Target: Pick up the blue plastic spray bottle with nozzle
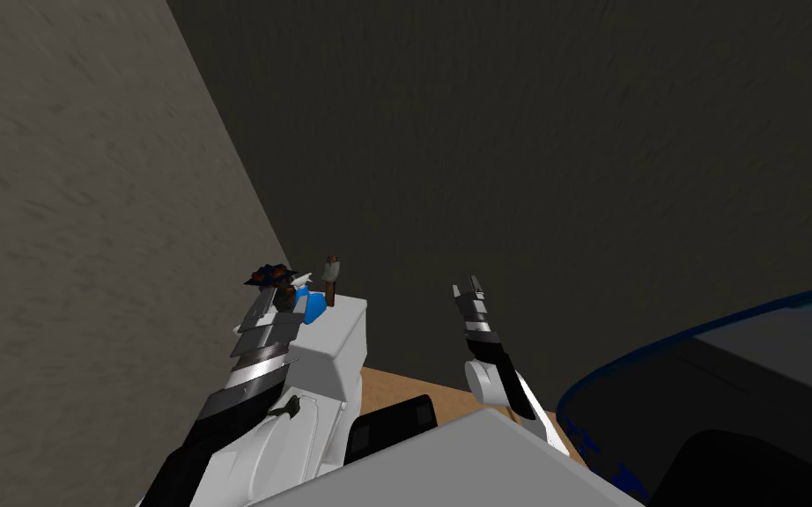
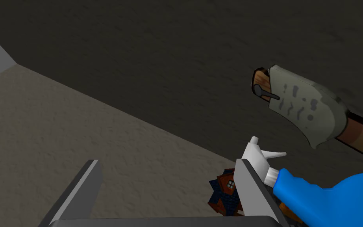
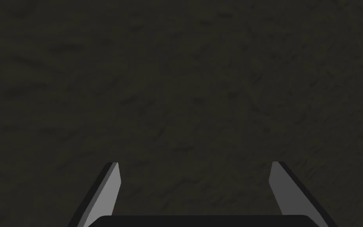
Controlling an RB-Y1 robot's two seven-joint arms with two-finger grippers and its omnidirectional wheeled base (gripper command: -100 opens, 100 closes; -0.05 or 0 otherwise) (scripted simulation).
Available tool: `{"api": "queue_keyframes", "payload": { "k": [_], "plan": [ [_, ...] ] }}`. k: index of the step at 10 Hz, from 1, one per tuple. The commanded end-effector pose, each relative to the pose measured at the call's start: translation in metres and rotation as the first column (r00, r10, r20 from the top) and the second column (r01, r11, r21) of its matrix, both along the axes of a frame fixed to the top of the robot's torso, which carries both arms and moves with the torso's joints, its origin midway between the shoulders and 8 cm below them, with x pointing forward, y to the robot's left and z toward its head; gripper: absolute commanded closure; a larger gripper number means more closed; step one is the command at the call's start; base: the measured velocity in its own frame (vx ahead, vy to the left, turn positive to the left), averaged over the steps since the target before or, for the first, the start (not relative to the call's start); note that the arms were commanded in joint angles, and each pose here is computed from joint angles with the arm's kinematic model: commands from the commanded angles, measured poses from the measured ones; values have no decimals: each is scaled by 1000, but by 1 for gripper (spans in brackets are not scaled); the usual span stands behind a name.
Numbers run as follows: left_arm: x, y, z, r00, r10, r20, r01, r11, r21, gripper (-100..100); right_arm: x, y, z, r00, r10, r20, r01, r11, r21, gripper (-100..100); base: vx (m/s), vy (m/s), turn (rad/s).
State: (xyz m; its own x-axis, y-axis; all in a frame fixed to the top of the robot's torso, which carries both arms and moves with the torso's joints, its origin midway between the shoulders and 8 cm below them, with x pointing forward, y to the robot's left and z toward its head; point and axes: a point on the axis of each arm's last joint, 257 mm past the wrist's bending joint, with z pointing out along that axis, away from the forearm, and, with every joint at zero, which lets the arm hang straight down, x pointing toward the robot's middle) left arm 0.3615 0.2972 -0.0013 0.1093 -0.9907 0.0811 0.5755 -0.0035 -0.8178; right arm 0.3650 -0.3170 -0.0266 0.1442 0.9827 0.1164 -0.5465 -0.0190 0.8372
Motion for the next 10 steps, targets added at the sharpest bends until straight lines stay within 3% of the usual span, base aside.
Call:
{"api": "queue_keyframes", "payload": {
  "k": [1,4,6,8,10],
  "plan": [
    [-1,1,-3,1000,-2,-18,3,999,36,-100,0,0,0,1000,0,0,0,1000,0,0,3,1,-26],
    [-4,8,-14,997,14,-76,-4,991,131,-100,0,0,0,1000,0,0,0,1000,0,0,10,8,-45],
    [-8,17,-25,991,40,-126,-14,978,207,-100,0,0,0,1000,0,0,0,1000,0,0,11,9,-54],
    [-14,28,-36,981,75,-180,-20,957,289,-100,0,0,0,1000,0,0,0,1000,0,0,18,14,-81],
    [-20,40,-47,966,115,-232,-21,928,372,-100,0,0,0,1000,0,0,0,1000,0,0,10,15,-70]
  ]
}}
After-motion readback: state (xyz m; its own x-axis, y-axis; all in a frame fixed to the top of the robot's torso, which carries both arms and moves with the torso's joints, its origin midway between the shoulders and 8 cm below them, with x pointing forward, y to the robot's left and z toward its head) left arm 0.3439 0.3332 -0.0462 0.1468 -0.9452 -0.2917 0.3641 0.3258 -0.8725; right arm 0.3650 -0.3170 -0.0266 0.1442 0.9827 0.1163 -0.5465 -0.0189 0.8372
